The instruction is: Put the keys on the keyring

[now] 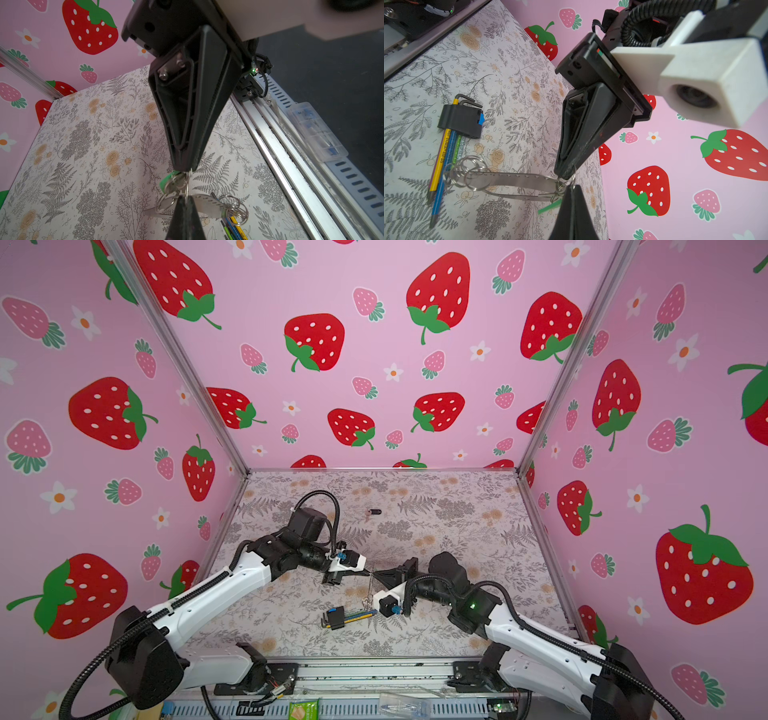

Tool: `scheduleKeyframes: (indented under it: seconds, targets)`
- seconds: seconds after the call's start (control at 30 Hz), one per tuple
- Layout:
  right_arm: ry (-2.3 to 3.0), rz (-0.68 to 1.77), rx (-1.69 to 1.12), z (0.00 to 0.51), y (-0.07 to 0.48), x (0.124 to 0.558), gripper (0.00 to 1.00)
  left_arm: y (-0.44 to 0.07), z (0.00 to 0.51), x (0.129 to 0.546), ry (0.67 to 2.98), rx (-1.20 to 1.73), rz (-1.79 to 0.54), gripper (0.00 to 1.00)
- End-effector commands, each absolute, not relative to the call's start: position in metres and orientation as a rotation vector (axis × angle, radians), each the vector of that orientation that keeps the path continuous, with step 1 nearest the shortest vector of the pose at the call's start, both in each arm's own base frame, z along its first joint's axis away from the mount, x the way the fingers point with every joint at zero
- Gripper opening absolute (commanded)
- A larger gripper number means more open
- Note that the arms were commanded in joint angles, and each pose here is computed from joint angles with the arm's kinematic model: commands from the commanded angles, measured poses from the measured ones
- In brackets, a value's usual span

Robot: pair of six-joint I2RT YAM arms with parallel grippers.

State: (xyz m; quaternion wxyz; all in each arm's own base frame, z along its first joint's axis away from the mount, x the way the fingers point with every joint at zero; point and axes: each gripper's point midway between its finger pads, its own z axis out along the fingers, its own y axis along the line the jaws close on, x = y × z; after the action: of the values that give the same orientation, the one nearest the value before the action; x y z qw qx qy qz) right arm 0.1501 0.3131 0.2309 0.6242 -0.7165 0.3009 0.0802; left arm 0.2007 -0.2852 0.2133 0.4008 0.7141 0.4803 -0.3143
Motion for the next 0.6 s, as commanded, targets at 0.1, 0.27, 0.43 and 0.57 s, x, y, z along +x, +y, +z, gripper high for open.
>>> scheduleKeyframes:
  seconds: [0.1, 0.27, 0.43, 0.57]
  targets:
    - [0.763, 0.165, -1.693, 0.2075, 0.3073, 0.1537, 0.00, -0.2902, 0.2404, 0.2024, 1.136, 1.784, -0.816, 0.00]
    - [0.783, 0.155, -1.689, 0.2071, 0.3074, 0.1569, 0.00, -0.2902, 0.2405, 0.2023, 1.134, 1.785, -0.819, 0.00]
    - [0.808, 0.158, -1.684, 0.2067, 0.3093, 0.1606, 0.00, -0.2901, 0.2382, 0.2029, 1.139, 1.793, -0.814, 0.00]
    - [0.830, 0.153, -1.695, 0.2019, 0.3095, 0.1631, 0.00, -0.2901, 0.2389, 0.2038, 1.139, 1.790, -0.807, 0.00]
